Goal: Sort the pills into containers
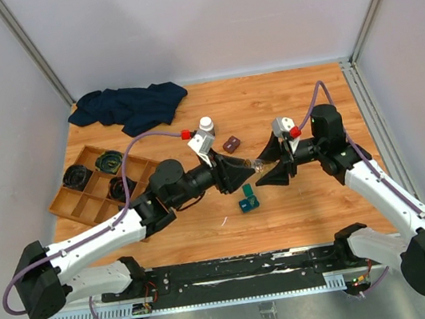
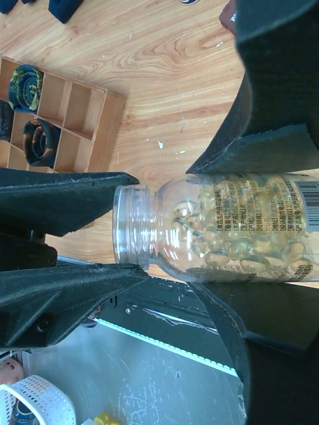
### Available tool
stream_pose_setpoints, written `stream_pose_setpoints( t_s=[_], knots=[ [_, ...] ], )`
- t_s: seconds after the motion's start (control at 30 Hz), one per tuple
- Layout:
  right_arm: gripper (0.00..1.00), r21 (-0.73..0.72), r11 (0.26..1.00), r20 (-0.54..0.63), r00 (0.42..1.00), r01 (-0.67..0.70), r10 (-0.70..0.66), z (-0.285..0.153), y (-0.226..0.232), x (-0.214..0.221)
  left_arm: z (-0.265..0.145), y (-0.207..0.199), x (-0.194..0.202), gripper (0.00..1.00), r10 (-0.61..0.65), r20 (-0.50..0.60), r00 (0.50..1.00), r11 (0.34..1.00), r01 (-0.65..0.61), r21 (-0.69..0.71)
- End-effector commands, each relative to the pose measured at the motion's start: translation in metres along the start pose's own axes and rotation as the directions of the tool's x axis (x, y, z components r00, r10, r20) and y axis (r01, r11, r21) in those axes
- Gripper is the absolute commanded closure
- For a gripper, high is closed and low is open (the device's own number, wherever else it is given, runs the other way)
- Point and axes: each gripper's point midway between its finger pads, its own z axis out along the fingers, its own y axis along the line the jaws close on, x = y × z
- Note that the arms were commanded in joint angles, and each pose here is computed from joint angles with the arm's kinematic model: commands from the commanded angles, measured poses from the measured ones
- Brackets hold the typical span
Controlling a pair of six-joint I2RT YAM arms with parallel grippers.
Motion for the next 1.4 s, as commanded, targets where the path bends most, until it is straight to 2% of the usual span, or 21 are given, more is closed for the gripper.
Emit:
stream_pose_setpoints(
  t_s=[0.0,0.17,0.3,0.37,0.4,0.43,0.47,0.5,0.53,0.67,0.8,0.87,0.97,1.03,1.17,1.37],
  knots=[
    [0.99,0.017,0.998,0.016,0.998,0.059,-0.06,-0.003,-0.004,-0.016,-0.003,-0.018,0.02,0.87,0.271,-0.048,0.961,0.935,-0.251,0.252],
    [0.99,0.017,0.998,0.015,0.998,0.059,-0.06,-0.003,-0.003,-0.016,-0.007,-0.009,0.04,0.88,0.456,-0.054,0.888,0.816,-0.393,0.425],
    [0.99,0.019,0.998,0.015,0.998,0.059,-0.06,-0.004,-0.004,-0.015,-0.005,0.007,0.027,0.88,0.526,-0.011,0.85,0.777,-0.475,0.412],
    [0.99,0.018,0.998,0.015,0.998,0.061,-0.061,-0.003,-0.004,-0.016,-0.004,0.01,0.013,0.84,0.545,0.023,0.838,0.77,-0.511,0.383],
    [0.99,0.018,0.998,0.015,0.998,0.06,-0.06,-0.003,-0.004,-0.015,-0.003,0.011,0.004,0.72,0.546,0.042,0.837,0.775,-0.523,0.354],
    [0.99,0.018,0.998,0.015,0.998,0.06,-0.06,-0.003,-0.004,-0.015,-0.003,0.011,-0.006,0.54,0.534,0.06,0.843,0.791,-0.524,0.316],
    [0.99,0.017,0.998,0.015,0.998,0.059,-0.059,-0.003,-0.004,-0.015,-0.003,0.012,-0.017,0.35,0.512,0.084,0.855,0.814,-0.514,0.271],
    [0.99,0.018,0.998,0.015,0.998,0.059,-0.059,-0.003,-0.004,-0.015,-0.005,0.013,-0.03,0.1,0.477,0.115,0.871,0.844,-0.491,0.215],
    [0.99,0.018,0.998,0.015,0.998,0.061,-0.061,-0.003,-0.004,-0.015,-0.008,0.013,-0.04,0.02,0.439,0.141,0.887,0.872,-0.459,0.172],
    [0.99,0.018,0.998,0.015,0.998,0.062,-0.062,-0.003,-0.004,-0.015,-0.022,0.0,-0.06,0.01,0.341,0.211,0.916,0.913,-0.376,0.157],
    [0.99,0.017,0.998,0.015,0.998,0.059,-0.06,-0.003,-0.004,-0.015,-0.032,-0.008,-0.059,0.01,0.163,0.193,0.968,0.962,-0.199,0.186],
    [0.99,0.018,0.998,0.015,0.998,0.062,-0.062,-0.003,-0.004,-0.015,-0.034,-0.01,-0.052,0.01,0.041,0.154,0.987,0.976,-0.073,0.207],
    [1.0,0.02,0.998,0.014,0.998,0.064,-0.065,-0.004,-0.005,-0.015,-0.034,-0.009,-0.039,0.11,-0.137,0.094,0.986,0.972,0.115,0.207],
    [0.99,0.02,0.998,0.014,0.998,0.063,-0.063,-0.003,-0.005,-0.015,-0.034,-0.003,-0.03,0.15,-0.213,0.09,0.973,0.968,0.197,0.158],
    [0.99,0.022,0.998,0.012,0.998,0.06,-0.061,-0.003,-0.005,-0.014,-0.03,0.017,-0.017,0.16,-0.219,0.118,0.969,0.974,0.225,-0.035],
    [0.99,0.022,0.998,0.011,0.998,0.057,-0.057,-0.003,-0.006,-0.013,-0.021,0.011,-0.013,0.16,-0.239,0.101,0.966,0.969,0.244,-0.044]
  ],
)
